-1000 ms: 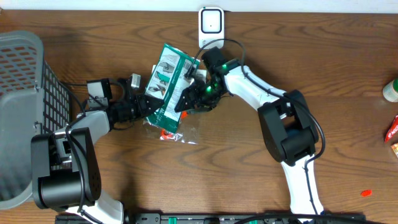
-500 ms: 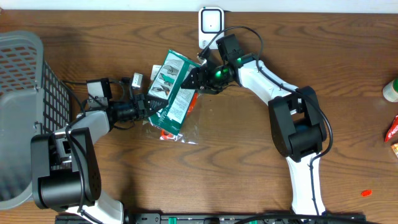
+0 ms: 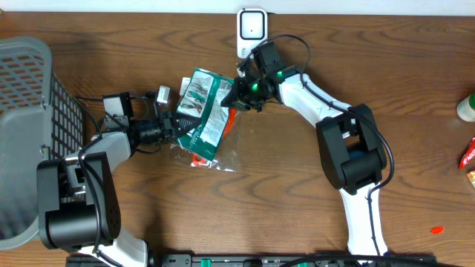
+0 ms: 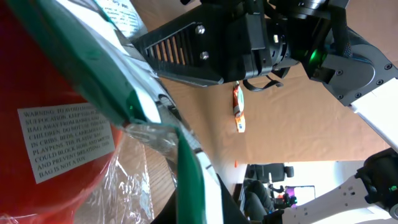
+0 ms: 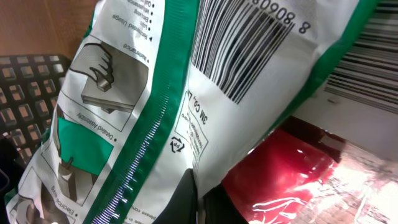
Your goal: Scan the item barcode
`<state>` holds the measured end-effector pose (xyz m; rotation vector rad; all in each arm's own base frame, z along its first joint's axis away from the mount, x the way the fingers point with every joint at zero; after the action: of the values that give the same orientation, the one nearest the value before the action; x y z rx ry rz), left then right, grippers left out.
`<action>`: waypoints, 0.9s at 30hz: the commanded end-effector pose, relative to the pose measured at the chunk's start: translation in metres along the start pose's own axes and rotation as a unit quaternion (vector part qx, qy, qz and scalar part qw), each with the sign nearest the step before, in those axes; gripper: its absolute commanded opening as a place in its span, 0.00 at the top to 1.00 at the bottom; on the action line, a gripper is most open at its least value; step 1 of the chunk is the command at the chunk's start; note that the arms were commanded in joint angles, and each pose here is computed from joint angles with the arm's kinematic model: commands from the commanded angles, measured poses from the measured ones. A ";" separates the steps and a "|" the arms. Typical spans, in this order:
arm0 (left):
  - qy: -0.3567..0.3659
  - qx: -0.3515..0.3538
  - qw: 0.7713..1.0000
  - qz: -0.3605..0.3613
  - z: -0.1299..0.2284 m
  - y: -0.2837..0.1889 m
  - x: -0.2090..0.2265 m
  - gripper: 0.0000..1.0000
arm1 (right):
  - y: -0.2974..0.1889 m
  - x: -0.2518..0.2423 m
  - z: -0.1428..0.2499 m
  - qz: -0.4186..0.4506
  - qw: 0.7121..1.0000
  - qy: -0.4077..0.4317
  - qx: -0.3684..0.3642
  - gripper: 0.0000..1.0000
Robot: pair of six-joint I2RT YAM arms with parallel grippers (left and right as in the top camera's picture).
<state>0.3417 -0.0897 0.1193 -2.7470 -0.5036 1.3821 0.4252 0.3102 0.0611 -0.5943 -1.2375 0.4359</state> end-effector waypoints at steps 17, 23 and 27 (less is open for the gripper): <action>-0.009 -0.001 0.995 -0.099 0.001 -0.002 0.030 0.66 | -0.041 -0.024 -0.018 -0.026 0.987 -0.160 0.015 0.99; -0.009 -0.002 0.992 -0.123 0.001 -0.003 0.037 0.45 | -0.069 -0.017 -0.022 -0.113 0.968 -0.223 0.032 0.99; -0.009 -0.002 0.989 -0.147 0.001 -0.005 0.043 0.40 | -0.084 -0.015 -0.025 -0.152 0.960 -0.234 0.035 0.99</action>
<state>0.3596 -0.0771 0.0941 -2.5761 -0.8062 1.3514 0.4489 0.2315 0.0785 -0.3825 -1.6324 0.4310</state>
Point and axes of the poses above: each gripper's point midway between its finger pads, its own y axis out along the fingers, its own x axis along the line the jaws close on, z = x × y, the point moved 3 cm from there along -y, back along the fingers, and after that the axes turned 14 degrees about y, right-handed, at the moved point
